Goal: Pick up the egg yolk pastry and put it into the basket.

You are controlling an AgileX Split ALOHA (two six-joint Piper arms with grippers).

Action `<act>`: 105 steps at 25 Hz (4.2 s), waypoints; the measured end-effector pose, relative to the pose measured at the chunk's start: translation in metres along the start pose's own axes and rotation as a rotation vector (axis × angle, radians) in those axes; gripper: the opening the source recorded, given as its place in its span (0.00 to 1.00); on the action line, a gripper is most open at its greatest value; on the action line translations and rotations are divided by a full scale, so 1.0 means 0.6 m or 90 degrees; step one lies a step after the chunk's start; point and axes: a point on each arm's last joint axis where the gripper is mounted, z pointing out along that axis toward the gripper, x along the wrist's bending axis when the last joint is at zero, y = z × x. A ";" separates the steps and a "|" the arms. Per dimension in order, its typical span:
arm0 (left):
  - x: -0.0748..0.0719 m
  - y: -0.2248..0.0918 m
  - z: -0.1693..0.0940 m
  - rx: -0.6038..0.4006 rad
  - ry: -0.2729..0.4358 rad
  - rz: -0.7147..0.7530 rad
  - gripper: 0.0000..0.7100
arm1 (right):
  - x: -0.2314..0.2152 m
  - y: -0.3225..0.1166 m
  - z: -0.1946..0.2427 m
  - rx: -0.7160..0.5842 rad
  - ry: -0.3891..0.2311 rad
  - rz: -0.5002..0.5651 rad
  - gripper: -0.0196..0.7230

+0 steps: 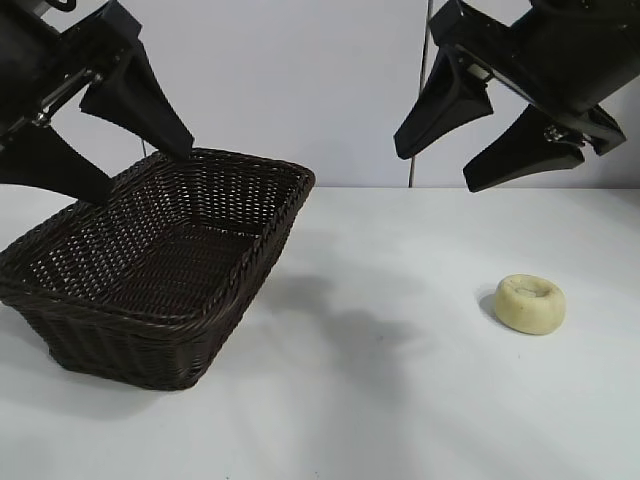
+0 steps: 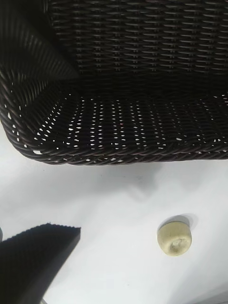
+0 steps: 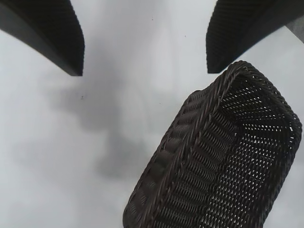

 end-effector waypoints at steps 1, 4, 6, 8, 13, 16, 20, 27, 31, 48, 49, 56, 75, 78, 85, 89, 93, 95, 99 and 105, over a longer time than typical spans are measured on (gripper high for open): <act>0.000 0.000 0.000 0.000 0.000 0.000 0.84 | 0.000 0.000 0.000 0.000 0.000 0.000 0.72; 0.000 0.000 0.000 0.000 0.000 0.000 0.84 | 0.000 0.000 0.000 0.000 0.000 0.000 0.72; 0.000 0.000 0.000 0.000 0.000 0.000 0.84 | 0.000 0.000 0.000 0.000 0.000 0.000 0.72; 0.000 0.000 0.000 0.000 0.000 0.000 0.84 | 0.000 0.000 0.000 0.000 0.000 0.000 0.72; 0.000 0.000 0.000 0.000 0.000 0.000 0.84 | 0.000 0.000 0.000 0.000 0.000 0.000 0.72; 0.000 0.000 0.000 0.000 0.000 0.000 0.84 | 0.000 0.000 0.000 0.000 0.000 0.000 0.72; 0.000 0.000 0.000 0.000 0.000 0.000 0.84 | 0.000 0.000 0.000 0.000 0.000 0.000 0.72; 0.003 0.005 0.000 -0.022 0.012 0.000 0.84 | 0.000 0.000 0.000 0.000 0.000 -0.001 0.72; 0.002 0.003 0.000 -0.014 0.006 -0.072 0.84 | 0.000 0.000 0.000 0.000 0.000 -0.001 0.72; 0.010 -0.005 -0.013 0.040 0.108 -0.541 0.84 | 0.000 -0.001 0.000 0.002 0.001 0.000 0.72; 0.010 -0.007 -0.013 0.042 0.121 -0.545 0.84 | 0.000 -0.001 0.000 0.002 0.001 0.000 0.72; -0.027 -0.020 -0.040 0.003 0.176 -0.543 0.84 | 0.000 -0.001 0.000 0.002 0.001 0.001 0.72; -0.010 -0.065 0.002 -0.144 0.280 -0.683 0.84 | 0.000 -0.001 0.000 0.003 0.001 0.016 0.72; -0.002 -0.066 0.020 -0.134 0.291 -0.686 0.84 | 0.000 -0.001 0.000 0.003 0.001 0.016 0.72; 0.027 -0.076 0.080 -0.094 0.340 -0.687 0.84 | 0.000 -0.001 0.000 0.004 0.001 0.017 0.72; 0.045 -0.085 0.113 -0.069 0.369 -0.690 0.84 | 0.000 -0.001 0.000 0.004 0.000 0.016 0.72; 0.054 -0.089 0.134 -0.063 0.371 -0.690 0.84 | 0.000 -0.001 0.000 0.005 -0.002 0.013 0.72; 0.055 -0.089 0.136 -0.064 0.370 -0.690 0.83 | -0.001 -0.001 0.000 0.006 -0.003 0.012 0.72; 0.055 -0.088 0.137 -0.066 0.366 -0.689 0.68 | -0.001 -0.001 0.000 0.006 -0.004 0.011 0.72; 0.055 -0.089 0.137 -0.065 0.368 -0.690 0.40 | -0.001 -0.002 0.000 0.006 -0.005 0.011 0.72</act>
